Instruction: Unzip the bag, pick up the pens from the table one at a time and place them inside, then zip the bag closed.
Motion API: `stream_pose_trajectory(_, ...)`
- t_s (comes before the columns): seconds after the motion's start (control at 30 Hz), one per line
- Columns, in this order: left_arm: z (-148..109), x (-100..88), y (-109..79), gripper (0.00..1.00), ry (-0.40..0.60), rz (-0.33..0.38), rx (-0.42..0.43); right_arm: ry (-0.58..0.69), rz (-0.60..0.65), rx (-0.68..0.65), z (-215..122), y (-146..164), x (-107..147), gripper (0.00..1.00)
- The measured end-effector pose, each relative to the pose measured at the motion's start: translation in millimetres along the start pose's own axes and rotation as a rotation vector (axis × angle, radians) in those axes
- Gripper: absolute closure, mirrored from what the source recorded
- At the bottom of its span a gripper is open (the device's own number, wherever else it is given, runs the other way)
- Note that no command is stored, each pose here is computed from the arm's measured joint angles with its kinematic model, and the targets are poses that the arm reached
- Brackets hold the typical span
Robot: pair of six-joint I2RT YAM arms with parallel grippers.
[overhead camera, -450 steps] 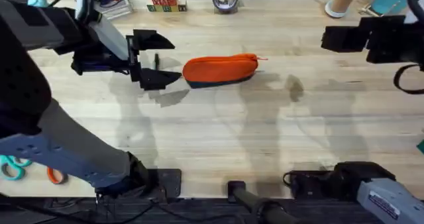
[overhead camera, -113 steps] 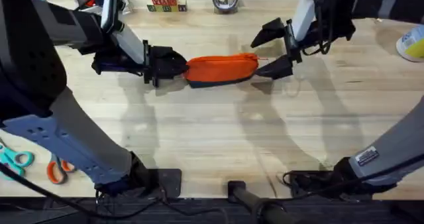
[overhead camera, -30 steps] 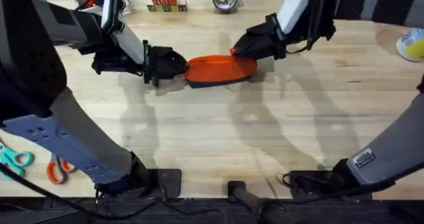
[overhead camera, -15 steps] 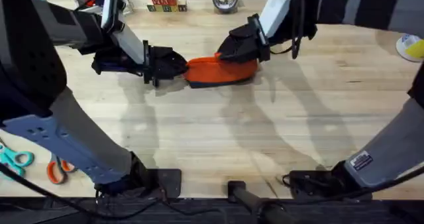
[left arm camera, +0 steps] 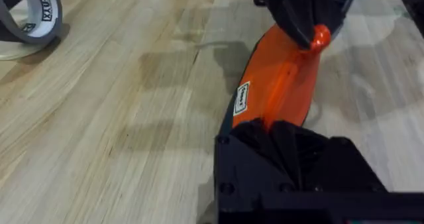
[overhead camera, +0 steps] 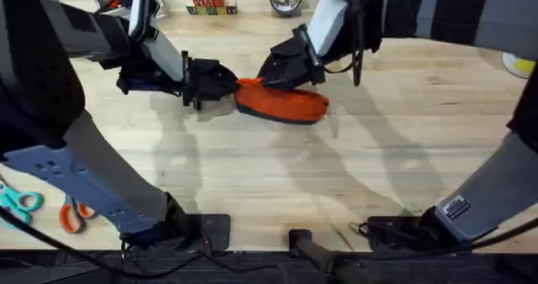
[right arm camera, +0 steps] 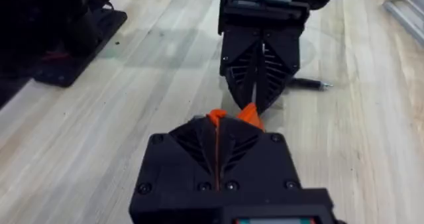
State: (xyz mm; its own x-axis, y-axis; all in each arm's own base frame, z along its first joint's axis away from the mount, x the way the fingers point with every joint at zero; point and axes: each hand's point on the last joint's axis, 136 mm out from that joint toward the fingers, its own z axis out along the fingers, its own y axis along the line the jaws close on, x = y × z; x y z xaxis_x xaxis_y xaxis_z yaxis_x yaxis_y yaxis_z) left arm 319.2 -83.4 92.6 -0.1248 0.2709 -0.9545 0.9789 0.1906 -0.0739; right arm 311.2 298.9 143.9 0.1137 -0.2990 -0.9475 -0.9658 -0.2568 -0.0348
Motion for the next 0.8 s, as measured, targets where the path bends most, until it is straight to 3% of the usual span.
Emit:
stream_pose_trajectory(0.33,0.1,0.2,-0.1,0.959,0.001,0.000,0.001,0.041,-0.117,0.012,18.9,-6.8,-3.0,0.970)
stream_pose_trajectory(0.8,0.6,0.0,-0.2,0.959,0.000,0.001,0.002,0.063,-0.172,0.071,24.2,-24.9,-7.2,0.971)
